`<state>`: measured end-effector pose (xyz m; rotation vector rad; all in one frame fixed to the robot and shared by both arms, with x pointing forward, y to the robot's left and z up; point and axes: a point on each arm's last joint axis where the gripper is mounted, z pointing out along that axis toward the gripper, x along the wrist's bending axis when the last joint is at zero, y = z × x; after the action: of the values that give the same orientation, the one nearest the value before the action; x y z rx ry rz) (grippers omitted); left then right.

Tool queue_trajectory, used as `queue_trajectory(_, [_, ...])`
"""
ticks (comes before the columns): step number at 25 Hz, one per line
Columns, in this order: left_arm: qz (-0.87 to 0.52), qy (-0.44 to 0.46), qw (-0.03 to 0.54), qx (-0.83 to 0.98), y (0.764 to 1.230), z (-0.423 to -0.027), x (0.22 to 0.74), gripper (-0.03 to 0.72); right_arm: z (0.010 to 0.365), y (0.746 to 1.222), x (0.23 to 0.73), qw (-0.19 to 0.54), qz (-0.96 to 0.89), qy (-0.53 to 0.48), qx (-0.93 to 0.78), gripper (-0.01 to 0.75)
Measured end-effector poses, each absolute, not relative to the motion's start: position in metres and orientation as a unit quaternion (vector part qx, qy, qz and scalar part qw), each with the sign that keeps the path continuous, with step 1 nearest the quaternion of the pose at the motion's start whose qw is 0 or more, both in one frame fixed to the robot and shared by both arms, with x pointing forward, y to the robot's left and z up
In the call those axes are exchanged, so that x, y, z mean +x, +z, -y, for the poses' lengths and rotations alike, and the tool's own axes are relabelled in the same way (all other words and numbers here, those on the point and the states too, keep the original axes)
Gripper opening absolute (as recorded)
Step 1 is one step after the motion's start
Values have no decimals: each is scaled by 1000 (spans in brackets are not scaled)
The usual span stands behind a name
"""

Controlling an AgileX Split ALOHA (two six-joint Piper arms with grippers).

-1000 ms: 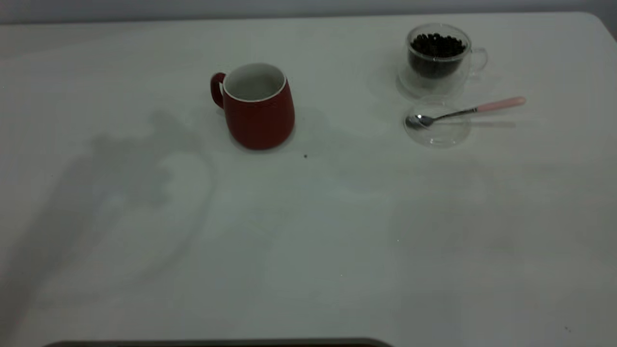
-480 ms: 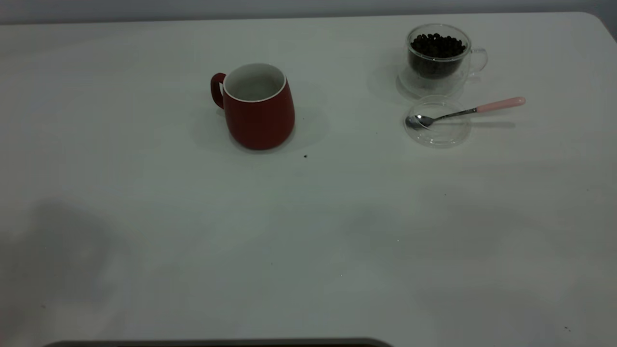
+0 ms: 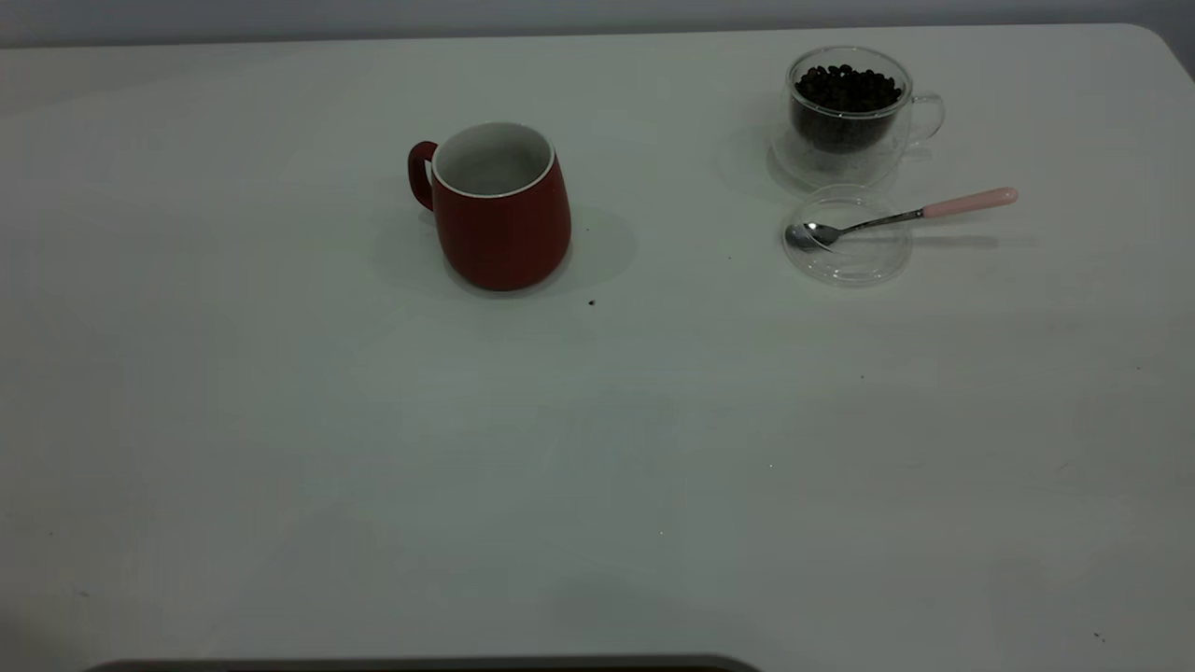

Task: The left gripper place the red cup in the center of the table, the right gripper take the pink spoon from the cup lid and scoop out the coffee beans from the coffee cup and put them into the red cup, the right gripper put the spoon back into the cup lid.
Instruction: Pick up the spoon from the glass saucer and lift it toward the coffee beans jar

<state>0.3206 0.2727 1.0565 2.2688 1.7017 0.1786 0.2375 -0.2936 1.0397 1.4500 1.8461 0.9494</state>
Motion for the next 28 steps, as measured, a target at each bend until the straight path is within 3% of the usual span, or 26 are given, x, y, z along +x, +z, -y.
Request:
queue_trajectory(4, [-592,70,147,789,1029,-280,295,587,294,1040,238,300,-695,358,546,436])
queue_trajectory(9, [-578,139,214,775,1033,-287,278,587,294,1040,238,300,-695,358,546,436])
queue_trajectory(20, [-557,222,301,742,1034,-296,241,587,294,1040,238,300,-695,358,546,436])
queue_trajectory(28, [-604,278,312,679,1033,-298,227,587,294,1040,238,300,-695,358,546,436])
